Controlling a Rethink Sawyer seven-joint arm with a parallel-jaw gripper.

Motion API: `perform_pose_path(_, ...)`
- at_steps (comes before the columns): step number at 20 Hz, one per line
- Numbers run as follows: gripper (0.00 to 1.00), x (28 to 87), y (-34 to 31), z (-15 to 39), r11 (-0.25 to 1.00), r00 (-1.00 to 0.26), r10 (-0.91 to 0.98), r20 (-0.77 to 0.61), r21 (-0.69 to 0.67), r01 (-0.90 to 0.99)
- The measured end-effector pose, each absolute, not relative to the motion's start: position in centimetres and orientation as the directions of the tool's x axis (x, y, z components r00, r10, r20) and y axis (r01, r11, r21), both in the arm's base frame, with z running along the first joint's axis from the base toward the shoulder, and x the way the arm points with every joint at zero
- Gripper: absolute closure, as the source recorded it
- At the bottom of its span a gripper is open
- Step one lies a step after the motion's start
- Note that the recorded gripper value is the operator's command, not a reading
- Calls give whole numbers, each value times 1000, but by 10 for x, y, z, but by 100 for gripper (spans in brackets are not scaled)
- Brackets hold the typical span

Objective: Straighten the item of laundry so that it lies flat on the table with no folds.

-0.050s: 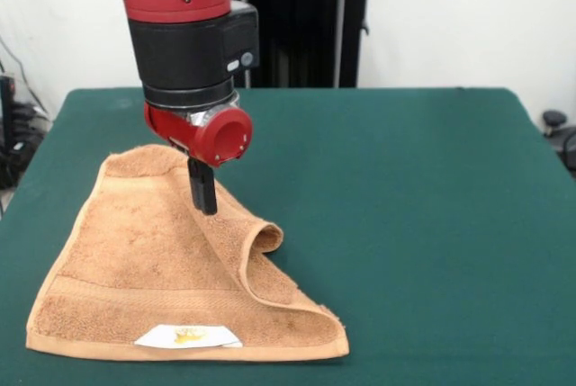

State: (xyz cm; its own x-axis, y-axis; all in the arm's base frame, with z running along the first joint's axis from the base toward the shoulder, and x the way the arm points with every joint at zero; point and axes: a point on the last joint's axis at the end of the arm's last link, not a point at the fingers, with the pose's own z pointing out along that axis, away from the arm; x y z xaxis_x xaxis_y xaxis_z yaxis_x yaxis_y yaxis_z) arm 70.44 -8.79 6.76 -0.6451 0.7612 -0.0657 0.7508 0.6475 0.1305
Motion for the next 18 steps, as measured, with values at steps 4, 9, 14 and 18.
perform_pose_path(4,100,704,-88,66,647,-645,761,-64,130,751)
perform_pose_path(9,100,705,-88,66,647,-645,761,-65,130,751)
perform_pose_path(14,100,709,-89,67,647,-644,762,-71,134,751)
perform_pose_path(18,100,715,-90,70,649,-644,760,-83,140,748)
